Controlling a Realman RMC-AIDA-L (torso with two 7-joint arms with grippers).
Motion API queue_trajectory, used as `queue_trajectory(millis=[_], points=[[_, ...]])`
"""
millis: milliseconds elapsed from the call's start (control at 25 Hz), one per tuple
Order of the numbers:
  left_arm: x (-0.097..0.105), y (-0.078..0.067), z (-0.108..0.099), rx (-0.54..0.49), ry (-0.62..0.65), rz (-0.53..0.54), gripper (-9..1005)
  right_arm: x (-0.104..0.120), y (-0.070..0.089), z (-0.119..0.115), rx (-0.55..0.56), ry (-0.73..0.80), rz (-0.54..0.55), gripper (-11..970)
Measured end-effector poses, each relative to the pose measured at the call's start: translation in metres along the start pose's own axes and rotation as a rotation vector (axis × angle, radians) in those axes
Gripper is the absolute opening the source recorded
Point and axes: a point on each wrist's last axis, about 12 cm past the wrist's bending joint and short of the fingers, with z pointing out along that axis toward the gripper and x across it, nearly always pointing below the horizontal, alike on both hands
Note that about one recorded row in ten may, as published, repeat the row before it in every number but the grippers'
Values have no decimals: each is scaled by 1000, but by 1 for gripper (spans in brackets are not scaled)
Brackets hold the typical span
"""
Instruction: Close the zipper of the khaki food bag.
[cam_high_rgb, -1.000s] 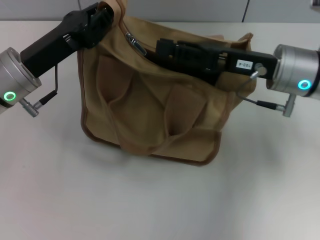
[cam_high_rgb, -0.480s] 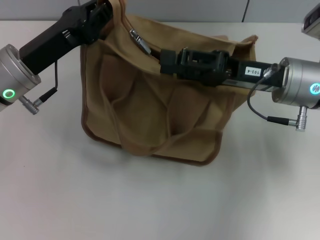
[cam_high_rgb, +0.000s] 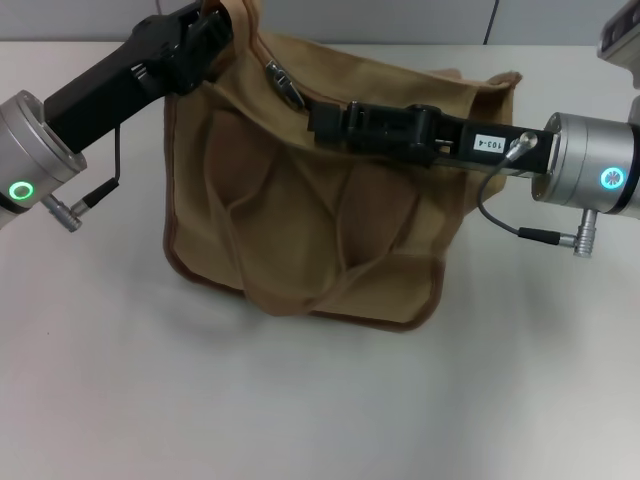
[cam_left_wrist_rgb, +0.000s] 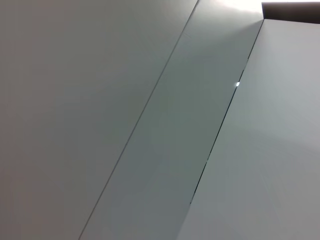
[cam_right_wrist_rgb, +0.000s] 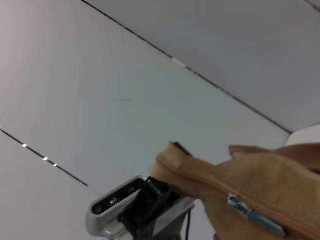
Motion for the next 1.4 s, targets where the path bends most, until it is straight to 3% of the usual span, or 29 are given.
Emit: queue_trajectory(millis=[840, 1400], points=[[-1, 2, 7, 0, 4, -2, 49, -13, -5, 16, 51, -43, -267, 540], [-1, 6, 9, -24, 10, 1, 51, -24, -4, 27, 73, -35, -371, 519]])
